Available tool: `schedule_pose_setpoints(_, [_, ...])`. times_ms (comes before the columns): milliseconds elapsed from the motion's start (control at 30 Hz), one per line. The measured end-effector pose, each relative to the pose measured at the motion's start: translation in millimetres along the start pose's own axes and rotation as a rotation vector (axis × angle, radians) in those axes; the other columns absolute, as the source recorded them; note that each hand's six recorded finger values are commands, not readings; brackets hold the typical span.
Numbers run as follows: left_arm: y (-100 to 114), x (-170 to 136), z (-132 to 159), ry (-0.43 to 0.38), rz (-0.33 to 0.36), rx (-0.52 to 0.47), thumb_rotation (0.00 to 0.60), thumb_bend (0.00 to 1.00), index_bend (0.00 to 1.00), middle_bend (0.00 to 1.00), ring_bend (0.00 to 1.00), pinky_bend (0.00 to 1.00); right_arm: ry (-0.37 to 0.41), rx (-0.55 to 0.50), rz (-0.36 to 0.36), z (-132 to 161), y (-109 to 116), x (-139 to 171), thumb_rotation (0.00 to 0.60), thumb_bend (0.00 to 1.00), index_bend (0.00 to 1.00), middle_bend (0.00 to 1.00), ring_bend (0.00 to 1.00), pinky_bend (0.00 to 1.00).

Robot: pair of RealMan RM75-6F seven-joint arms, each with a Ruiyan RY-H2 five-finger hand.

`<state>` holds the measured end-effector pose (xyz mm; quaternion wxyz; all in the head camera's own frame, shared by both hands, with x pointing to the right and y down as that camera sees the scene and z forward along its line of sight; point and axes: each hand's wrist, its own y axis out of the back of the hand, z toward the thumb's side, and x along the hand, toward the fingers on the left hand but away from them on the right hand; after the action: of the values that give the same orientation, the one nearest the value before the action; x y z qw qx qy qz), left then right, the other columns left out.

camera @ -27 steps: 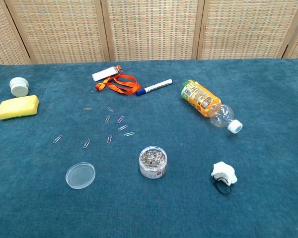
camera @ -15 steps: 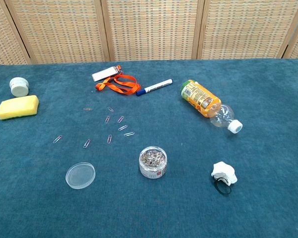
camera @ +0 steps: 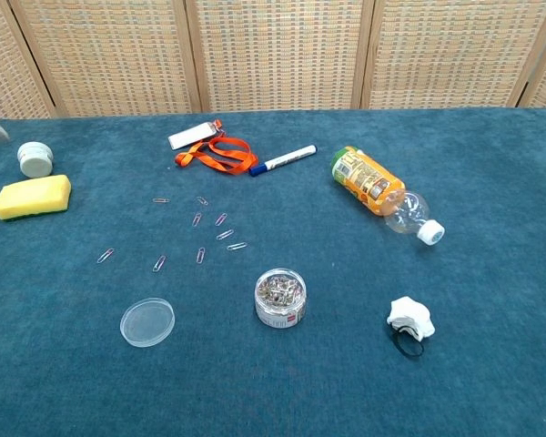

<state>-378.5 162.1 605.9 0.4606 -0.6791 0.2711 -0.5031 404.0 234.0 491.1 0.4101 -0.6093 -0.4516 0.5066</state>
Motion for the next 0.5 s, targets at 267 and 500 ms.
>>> schedule_pose_setpoints(267, [-28, 78, 38, -0.21, -0.057, 0.177, 0.6, 0.34, 0.36, 0.0, 0.0, 0.0, -0.029, 0.004, 0.002, -7, -1, -4, 0.6, 0.0, 0.0, 0.0, 0.0, 0.0])
schedule_pose_setpoints(500, [-40, 107, 65, -0.301, -0.078, 0.253, 0.6, 0.38, 0.37, 0.0, 0.0, 0.0, -0.044, 0.006, 0.0, -11, -1, -5, 0.6, 0.0, 0.0, 0.0, 0.0, 0.0])
